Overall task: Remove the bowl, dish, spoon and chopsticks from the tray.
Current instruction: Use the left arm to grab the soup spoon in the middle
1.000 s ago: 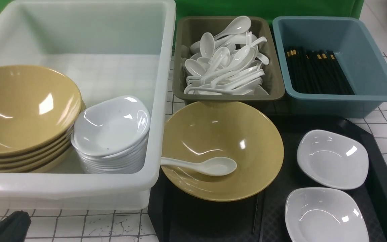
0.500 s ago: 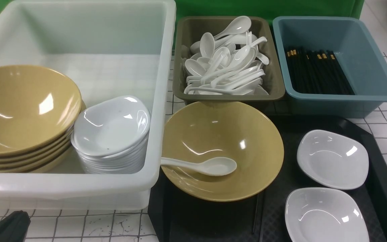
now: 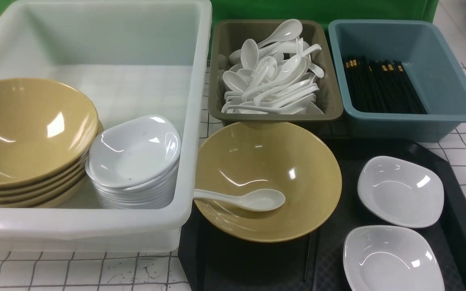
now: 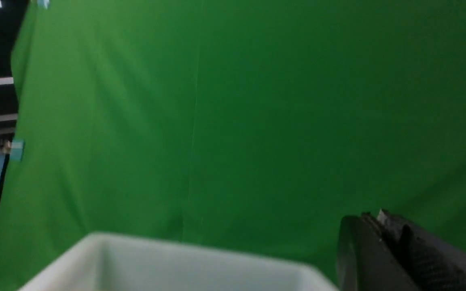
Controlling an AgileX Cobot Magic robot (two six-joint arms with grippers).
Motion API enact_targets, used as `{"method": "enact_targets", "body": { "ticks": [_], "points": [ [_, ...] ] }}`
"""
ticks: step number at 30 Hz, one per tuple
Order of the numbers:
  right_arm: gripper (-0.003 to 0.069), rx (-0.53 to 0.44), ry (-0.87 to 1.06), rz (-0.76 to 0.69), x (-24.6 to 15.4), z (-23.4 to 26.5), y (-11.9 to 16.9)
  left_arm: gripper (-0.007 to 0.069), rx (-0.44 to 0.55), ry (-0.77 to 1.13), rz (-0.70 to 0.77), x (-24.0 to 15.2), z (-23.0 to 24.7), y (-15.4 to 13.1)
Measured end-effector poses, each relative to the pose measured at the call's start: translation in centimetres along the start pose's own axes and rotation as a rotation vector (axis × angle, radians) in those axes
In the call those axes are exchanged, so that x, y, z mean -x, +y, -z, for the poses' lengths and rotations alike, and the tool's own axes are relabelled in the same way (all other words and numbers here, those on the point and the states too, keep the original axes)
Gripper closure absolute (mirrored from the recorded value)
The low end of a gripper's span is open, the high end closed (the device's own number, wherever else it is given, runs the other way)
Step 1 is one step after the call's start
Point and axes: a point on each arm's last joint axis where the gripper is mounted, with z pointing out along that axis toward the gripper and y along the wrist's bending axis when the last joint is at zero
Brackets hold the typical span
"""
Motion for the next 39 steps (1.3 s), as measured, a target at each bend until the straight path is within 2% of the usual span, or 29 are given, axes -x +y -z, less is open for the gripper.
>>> {"method": "enact_targets", "body": {
  "ticks": [4,7,10,12,13,16,17,19,20,21,23,24,25,26,27,29,32,34,35,39],
  "points": [
    [0.0423,-0.001,-0.152,0.012,1.4,0.1,0.0,0.0631,-0.004,-0.165,0.031,1.5,0.1,0.0],
    [0.0426,-0.003,-0.156,-0.021,1.5,0.1,0.0,0.0631,-0.007,-0.203,0.064,2.3,0.0,-0.1],
    [0.0498,-0.030,0.029,-0.079,3.2,-1.9,-0.1,0.0631,-0.030,-0.093,0.079,7.4,-1.9,-1.5],
    [0.0525,-0.035,0.065,-0.078,4.3,-2.6,-0.1,0.0631,-0.036,-0.052,0.070,9.1,-2.5,-1.9],
    [0.0564,-0.048,0.170,-0.075,5.5,-3.7,-0.1,0.0631,-0.040,0.023,0.043,11.0,-3.8,-2.5],
    [0.0618,-0.070,0.371,-0.070,6.5,-6.0,-0.2,0.0631,-0.040,0.244,-0.030,13.0,-7.7,-3.4],
    [0.0620,-0.077,0.372,-0.069,6.7,-6.0,-0.2,0.0631,-0.041,0.261,-0.038,13.0,-8.0,-3.5],
    [0.0623,-0.092,0.620,-0.062,5.7,-7.9,-0.3,0.0631,-0.060,0.555,-0.073,11.8,-12.3,-4.0],
    [0.0623,-0.095,0.656,-0.061,5.5,-7.9,-0.4,0.0631,-0.066,0.561,-0.073,12.0,-12.3,-4.1],
    [0.0623,-0.102,0.760,-0.055,4.7,-8.2,-0.4,0.0631,-0.091,0.667,-0.066,11.0,-13.8,-4.4],
    [0.0623,-0.075,1.036,-0.003,2.6,-8.4,-0.4,0.0631,-0.218,0.840,-0.022,9.5,-16.3,-5.7],
    [0.0623,-0.062,1.056,0.015,2.5,-8.4,-0.4,0.0631,-0.228,0.850,-0.020,9.4,-16.5,-5.8],
    [0.0623,-0.042,1.133,0.020,1.8,-8.3,-0.3,0.0631,-0.280,0.888,0.000,9.1,-16.9,-6.4],
    [0.0623,0.001,1.219,0.038,1.0,-8.1,-0.1,0.0631,-0.356,0.931,0.008,8.6,-17.6,-7.2],
    [0.0623,0.095,1.336,0.053,0.0,-7.8,0.3,0.0631,-0.488,0.994,0.016,7.9,-18.9,-8.7],
    [0.0623,0.173,1.389,0.018,-0.7,-7.8,0.9,0.0631,-0.604,1.065,0.022,6.9,-20.2,-10.2],
    [0.0623,0.280,1.390,-0.010,-1.0,-8.0,1.7,0.0631,-0.703,1.176,-0.013,4.7,-21.9,-12.3],
    [0.0623,0.298,1.390,-0.011,-1.0,-8.0,1.9,0.0631,-0.717,1.215,-0.022,4.0,-22.2,-12.8],
    [0.0623,0.343,1.387,-0.010,-1.0,-8.0,2.2,0.0631,-0.737,1.315,-0.078,2.3,-23.0,-14.0],
    [0.0623,0.425,1.405,-0.007,-1.4,-8.0,2.8,0.0631,-0.754,1.478,-0.262,-1.6,-24.1,-17.2]
  ]
}}
